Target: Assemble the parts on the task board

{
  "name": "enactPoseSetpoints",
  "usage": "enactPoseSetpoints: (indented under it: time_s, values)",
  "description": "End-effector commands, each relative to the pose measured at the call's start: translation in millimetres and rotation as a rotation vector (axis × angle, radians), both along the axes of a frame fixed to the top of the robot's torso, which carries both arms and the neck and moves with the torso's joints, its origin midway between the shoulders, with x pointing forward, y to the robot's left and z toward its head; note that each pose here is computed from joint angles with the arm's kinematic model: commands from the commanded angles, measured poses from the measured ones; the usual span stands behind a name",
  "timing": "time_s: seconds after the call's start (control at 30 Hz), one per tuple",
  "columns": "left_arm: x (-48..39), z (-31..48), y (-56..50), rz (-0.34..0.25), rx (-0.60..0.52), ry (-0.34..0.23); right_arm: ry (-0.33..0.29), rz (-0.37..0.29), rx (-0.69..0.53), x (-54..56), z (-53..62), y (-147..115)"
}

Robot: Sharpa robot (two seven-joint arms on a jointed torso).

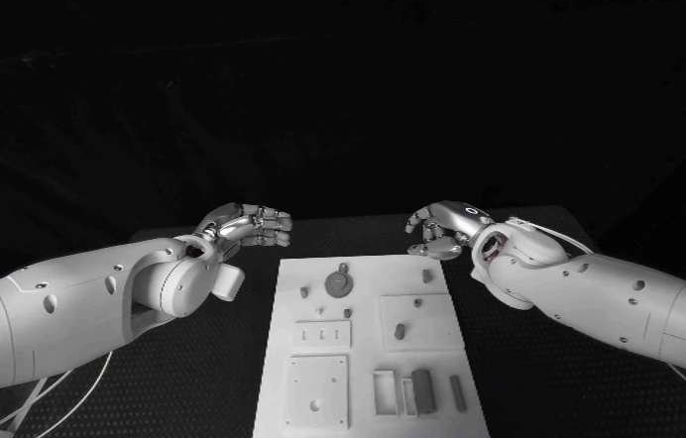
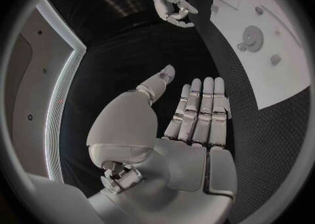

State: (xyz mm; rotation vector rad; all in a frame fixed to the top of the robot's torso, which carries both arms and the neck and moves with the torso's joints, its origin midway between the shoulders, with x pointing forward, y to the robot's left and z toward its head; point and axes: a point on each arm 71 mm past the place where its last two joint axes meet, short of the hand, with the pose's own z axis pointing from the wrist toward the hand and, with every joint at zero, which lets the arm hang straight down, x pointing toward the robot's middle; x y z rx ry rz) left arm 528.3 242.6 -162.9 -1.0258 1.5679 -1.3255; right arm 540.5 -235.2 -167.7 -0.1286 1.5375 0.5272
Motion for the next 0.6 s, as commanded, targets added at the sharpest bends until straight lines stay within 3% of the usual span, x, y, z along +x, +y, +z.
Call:
enactPoseSetpoints:
  time_s: [0.03, 0.37, 0.6]
  values:
    - [-0.9, 0.5, -2.1, -0.038, -0.019, -0.013, 0.12, 0.049, 0.106, 1.7, -5.3, -16]
    - [-0.7, -3.2, 0.0, -0.037, -0.017, -0.007, 0.122, 0.01, 0.056, 5.3, -14.0, -54]
    - [0.1, -6.2, -1.5, -0.038, -0.014, 0.002, 0.168, 0.008, 0.03, 5.2, -39.0, -67]
